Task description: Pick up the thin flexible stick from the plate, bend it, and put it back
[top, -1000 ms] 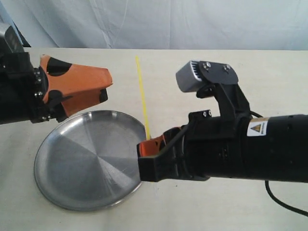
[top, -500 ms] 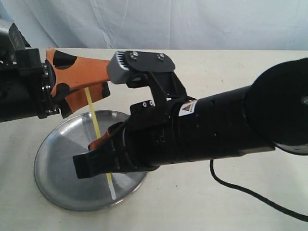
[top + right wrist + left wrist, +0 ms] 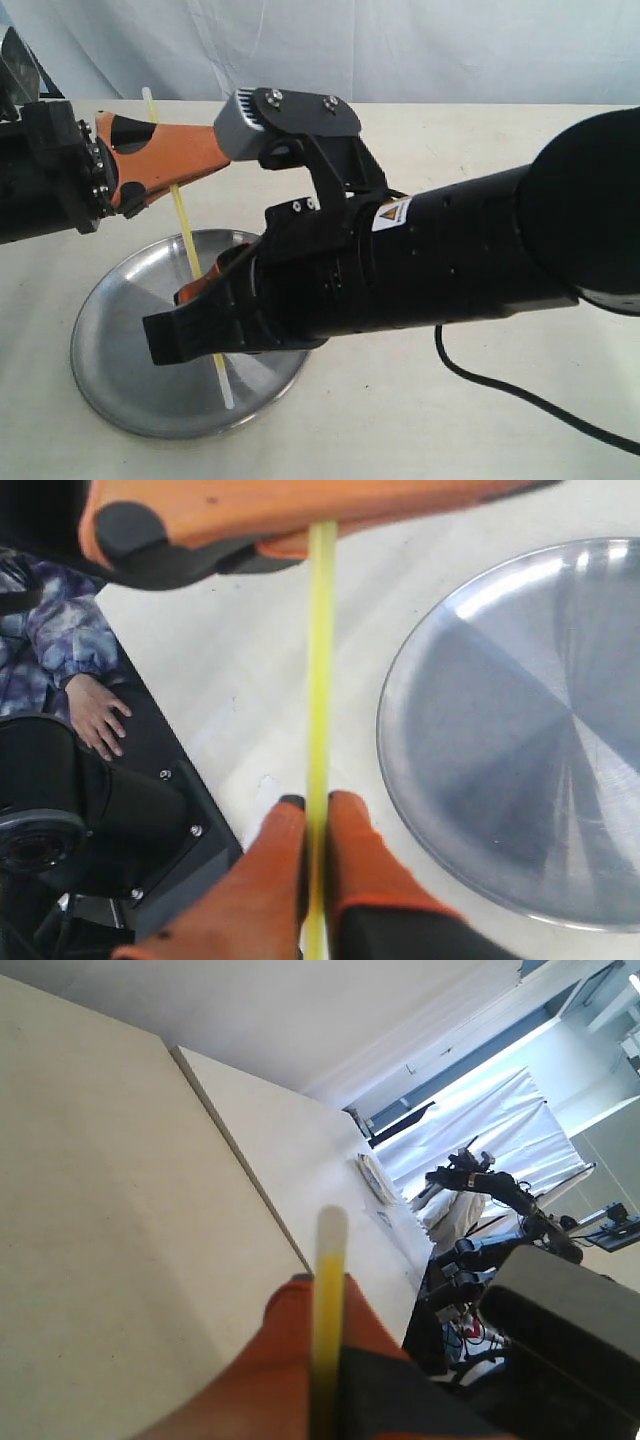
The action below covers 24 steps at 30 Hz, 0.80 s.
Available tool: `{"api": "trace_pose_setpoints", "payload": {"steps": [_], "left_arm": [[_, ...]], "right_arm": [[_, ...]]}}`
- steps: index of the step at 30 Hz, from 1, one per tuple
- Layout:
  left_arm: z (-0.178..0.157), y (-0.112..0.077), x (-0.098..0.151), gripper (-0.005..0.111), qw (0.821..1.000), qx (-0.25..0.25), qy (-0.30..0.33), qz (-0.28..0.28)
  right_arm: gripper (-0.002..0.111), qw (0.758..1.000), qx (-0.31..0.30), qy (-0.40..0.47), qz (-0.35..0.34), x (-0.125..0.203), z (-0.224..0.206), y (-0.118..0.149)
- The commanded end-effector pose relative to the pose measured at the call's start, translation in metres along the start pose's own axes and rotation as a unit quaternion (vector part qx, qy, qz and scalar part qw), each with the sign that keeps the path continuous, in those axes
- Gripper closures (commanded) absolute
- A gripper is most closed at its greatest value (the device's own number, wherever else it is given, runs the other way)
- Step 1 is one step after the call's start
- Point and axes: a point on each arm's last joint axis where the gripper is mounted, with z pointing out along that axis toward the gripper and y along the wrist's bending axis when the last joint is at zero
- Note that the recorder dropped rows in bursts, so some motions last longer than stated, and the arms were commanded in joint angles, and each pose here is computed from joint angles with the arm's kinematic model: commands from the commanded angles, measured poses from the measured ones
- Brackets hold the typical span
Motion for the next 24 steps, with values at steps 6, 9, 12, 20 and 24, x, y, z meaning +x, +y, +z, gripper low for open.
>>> {"api": "trace_pose_setpoints", "payload": {"steps": [6, 9, 12, 20, 24], "left_arm": [[0.002, -0.007, -0.004, 0.107, 1.0, 0.02, 0.006, 0.009], [0.003, -0.008, -0.005, 0.107, 1.0, 0.02, 0.011, 0.018], [0.004, -0.007, -0.007, 0.107, 0.999, 0.003, 0.019, 0.033], [0.02, -0.02, -0.006, 0.107, 0.991, -0.017, 0.081, 0.109], [0.033, -0.025, -0.002, 0.107, 0.978, -0.058, 0.114, 0.165]], "right_arm": [[0.04, 0.999, 0.021, 0.029, 0.018, 0.007, 0.024, -0.012], [0.055, 0.999, 0.016, 0.047, 0.022, 0.011, 0.026, -0.011], [0.088, 0.998, 0.004, 0.061, 0.021, 0.013, 0.022, -0.008], [0.109, 0.999, -0.006, 0.036, -0.032, 0.005, -0.02, 0.008], [0.109, 0.999, 0.006, -0.008, -0.049, -0.002, -0.053, 0.015]]}}
